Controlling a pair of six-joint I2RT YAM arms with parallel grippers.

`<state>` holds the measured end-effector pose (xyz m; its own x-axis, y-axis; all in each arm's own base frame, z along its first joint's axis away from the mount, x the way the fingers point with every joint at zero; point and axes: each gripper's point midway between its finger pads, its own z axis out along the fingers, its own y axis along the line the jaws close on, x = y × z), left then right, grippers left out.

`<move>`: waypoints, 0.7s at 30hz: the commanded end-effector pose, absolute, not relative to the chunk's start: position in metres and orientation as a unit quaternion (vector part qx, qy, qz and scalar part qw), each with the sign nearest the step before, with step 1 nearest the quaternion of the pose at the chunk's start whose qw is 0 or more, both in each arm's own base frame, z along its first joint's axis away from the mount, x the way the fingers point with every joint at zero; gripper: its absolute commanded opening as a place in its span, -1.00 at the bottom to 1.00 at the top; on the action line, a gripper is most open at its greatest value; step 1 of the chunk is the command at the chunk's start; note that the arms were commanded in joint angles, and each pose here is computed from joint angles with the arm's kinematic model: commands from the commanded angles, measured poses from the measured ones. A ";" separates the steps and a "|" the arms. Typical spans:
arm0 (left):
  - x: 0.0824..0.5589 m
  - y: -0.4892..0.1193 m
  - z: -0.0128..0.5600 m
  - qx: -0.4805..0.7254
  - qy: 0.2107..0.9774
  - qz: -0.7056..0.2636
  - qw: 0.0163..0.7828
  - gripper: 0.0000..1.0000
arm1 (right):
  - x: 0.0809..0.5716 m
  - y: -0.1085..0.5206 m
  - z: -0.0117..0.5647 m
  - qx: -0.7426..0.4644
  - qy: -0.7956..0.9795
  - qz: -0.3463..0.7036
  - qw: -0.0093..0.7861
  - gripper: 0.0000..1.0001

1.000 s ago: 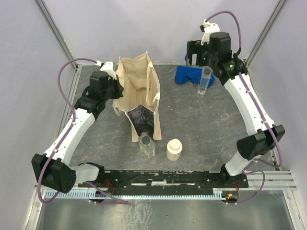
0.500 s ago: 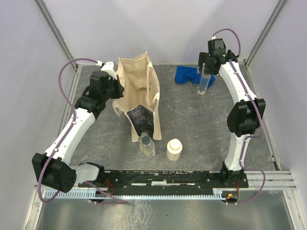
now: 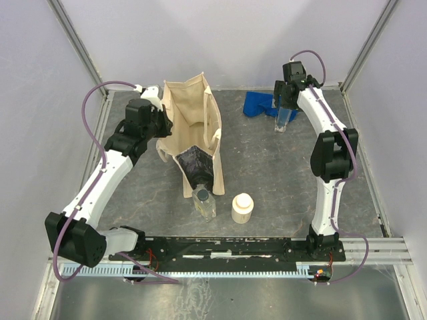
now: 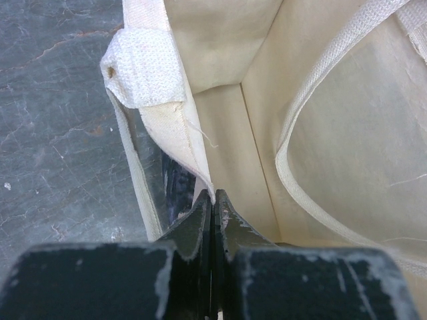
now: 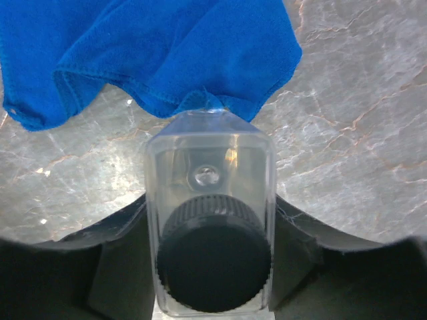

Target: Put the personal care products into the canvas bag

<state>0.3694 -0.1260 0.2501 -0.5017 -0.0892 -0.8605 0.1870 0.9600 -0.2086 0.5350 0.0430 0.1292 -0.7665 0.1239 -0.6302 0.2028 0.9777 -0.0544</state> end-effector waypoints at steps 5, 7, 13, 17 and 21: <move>0.374 -0.130 0.238 0.046 0.865 -0.137 0.481 -0.95 | 0.546 0.042 0.151 0.063 0.922 -0.055 0.377 -0.82; 0.376 -0.132 0.239 0.047 0.864 -0.140 0.481 -0.95 | 0.543 0.042 0.165 0.059 0.920 -0.050 0.385 -0.99; 0.379 -0.135 0.239 0.050 0.864 -0.146 0.479 -0.95 | 0.532 0.066 0.251 0.024 0.894 0.023 0.446 -0.99; 0.380 -0.137 0.241 0.051 0.863 -0.150 0.480 -0.95 | 0.522 0.096 0.331 -0.005 0.843 0.112 0.527 -0.99; 0.379 -0.141 0.242 0.056 0.861 -0.159 0.479 -0.95 | 0.505 0.131 0.410 -0.035 0.773 0.202 0.600 -0.99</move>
